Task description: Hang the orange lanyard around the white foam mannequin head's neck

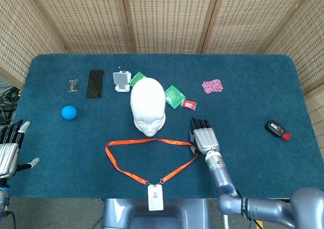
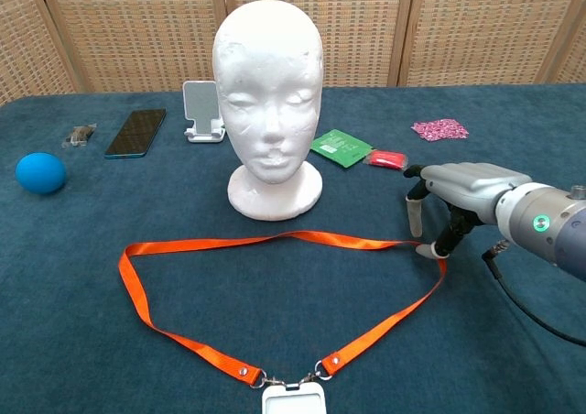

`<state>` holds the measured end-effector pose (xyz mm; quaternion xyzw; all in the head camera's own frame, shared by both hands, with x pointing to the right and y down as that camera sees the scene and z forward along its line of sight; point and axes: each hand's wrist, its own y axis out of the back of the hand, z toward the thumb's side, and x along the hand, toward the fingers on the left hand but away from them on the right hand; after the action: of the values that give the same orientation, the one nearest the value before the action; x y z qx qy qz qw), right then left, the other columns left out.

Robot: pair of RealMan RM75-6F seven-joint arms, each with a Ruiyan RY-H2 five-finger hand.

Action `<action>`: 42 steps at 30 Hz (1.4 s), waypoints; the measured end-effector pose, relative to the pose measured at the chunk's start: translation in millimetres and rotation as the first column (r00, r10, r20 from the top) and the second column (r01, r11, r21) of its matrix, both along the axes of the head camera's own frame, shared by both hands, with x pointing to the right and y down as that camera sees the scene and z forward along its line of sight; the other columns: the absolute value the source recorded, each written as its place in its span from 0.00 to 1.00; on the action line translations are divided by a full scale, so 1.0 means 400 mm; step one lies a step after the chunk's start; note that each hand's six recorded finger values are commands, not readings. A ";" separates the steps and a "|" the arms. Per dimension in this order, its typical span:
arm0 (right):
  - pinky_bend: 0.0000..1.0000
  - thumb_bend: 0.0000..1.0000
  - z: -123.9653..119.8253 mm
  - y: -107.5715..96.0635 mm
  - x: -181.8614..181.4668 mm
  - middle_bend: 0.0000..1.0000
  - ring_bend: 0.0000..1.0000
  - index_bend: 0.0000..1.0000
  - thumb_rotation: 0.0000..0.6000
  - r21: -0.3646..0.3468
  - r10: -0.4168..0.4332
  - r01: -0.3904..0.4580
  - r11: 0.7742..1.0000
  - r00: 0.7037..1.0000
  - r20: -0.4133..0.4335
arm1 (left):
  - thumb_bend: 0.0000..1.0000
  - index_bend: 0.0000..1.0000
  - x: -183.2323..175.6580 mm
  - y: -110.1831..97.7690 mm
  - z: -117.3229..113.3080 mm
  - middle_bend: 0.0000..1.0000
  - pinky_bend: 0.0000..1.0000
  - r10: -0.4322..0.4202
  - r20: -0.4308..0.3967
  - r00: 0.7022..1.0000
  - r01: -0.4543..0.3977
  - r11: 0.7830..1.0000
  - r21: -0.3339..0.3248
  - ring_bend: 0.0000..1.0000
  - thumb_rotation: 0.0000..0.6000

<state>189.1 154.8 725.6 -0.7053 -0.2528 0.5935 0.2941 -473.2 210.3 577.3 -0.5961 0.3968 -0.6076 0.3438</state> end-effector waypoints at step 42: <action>0.00 0.67 -0.021 0.008 0.009 0.01 0.00 0.73 1.00 -0.023 0.054 -0.052 0.998 0.994 0.092 | 0.08 0.34 0.194 -0.107 0.129 0.00 0.00 0.193 -0.129 0.973 -0.201 0.978 -0.050 0.00 1.00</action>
<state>192.5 158.2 717.1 -0.7281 -0.2788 0.5702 0.2588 -395.7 167.7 628.8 -0.6795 0.3368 -0.5446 0.3581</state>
